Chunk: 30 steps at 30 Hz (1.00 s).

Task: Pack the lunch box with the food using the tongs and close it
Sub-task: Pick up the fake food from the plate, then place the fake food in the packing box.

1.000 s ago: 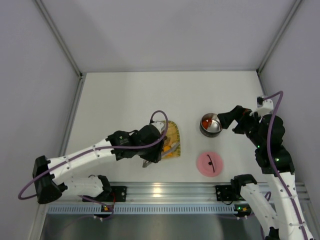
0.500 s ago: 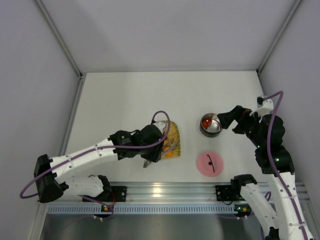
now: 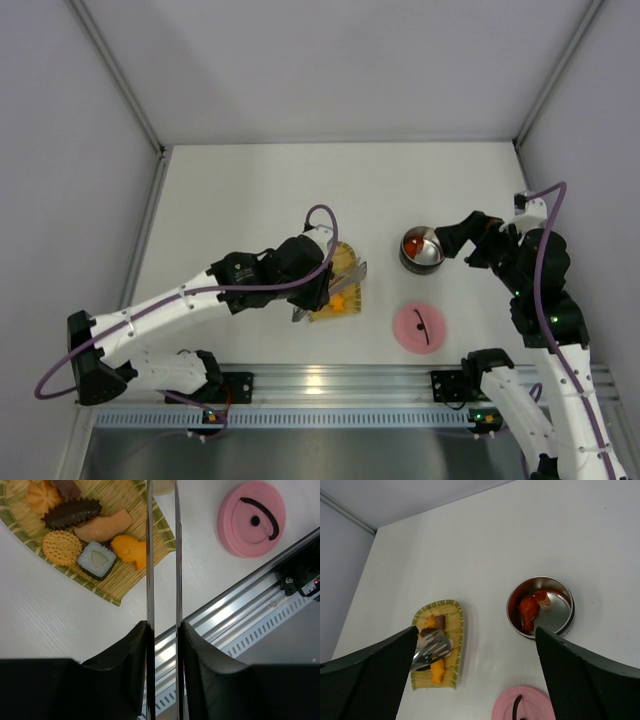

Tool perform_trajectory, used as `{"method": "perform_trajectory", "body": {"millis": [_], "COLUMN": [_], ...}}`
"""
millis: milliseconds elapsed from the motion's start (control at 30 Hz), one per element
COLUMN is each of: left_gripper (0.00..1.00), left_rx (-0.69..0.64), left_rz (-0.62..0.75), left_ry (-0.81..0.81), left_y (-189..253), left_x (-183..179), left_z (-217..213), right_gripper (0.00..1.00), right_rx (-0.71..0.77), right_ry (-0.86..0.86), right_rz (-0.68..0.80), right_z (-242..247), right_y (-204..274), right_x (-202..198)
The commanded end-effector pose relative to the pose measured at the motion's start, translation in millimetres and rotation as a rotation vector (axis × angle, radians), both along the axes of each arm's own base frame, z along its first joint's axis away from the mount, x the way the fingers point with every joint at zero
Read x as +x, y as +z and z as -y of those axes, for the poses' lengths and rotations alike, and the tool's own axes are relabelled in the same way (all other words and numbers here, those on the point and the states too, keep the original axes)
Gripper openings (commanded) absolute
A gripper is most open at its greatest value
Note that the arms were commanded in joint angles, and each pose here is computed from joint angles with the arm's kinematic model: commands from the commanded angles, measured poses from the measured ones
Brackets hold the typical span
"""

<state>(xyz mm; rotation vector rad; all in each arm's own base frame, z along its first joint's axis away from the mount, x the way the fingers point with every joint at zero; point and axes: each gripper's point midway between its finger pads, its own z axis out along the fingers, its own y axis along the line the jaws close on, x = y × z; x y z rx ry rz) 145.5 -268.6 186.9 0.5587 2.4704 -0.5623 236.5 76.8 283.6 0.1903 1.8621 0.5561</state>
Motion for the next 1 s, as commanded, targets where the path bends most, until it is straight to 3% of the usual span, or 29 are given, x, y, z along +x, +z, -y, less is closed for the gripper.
{"method": "perform_trajectory", "body": {"millis": [0, 267, 567, 733, 967], "left_gripper": [0.32, 0.33, 0.33, 0.34, 0.43], "left_rx": [-0.113, -0.234, -0.265, -0.223, -0.192], "left_rz": [0.091, 0.163, 0.167, 0.152, 0.157], "left_ry": [-0.016, -0.103, -0.174, -0.174, -0.142], "left_y": [42, 81, 77, 57, 43], "left_x": [15, 44, 76, 88, 99], "left_z": [24, 96, 174, 192, 197], "right_gripper": [0.99, 0.99, 1.00, 0.99, 0.99], "right_rx": [0.006, 0.006, -0.027, -0.043, -0.054], "right_ry": [-0.015, -0.013, -0.038, -0.045, -0.053], "right_rz": [0.047, 0.044, 0.052, 0.059, 0.058], "right_z": [3, 3, 10, 13, 16], "right_y": [16, 18, 28, 32, 33], "right_x": [1, 1, -6, -10, -12]}}
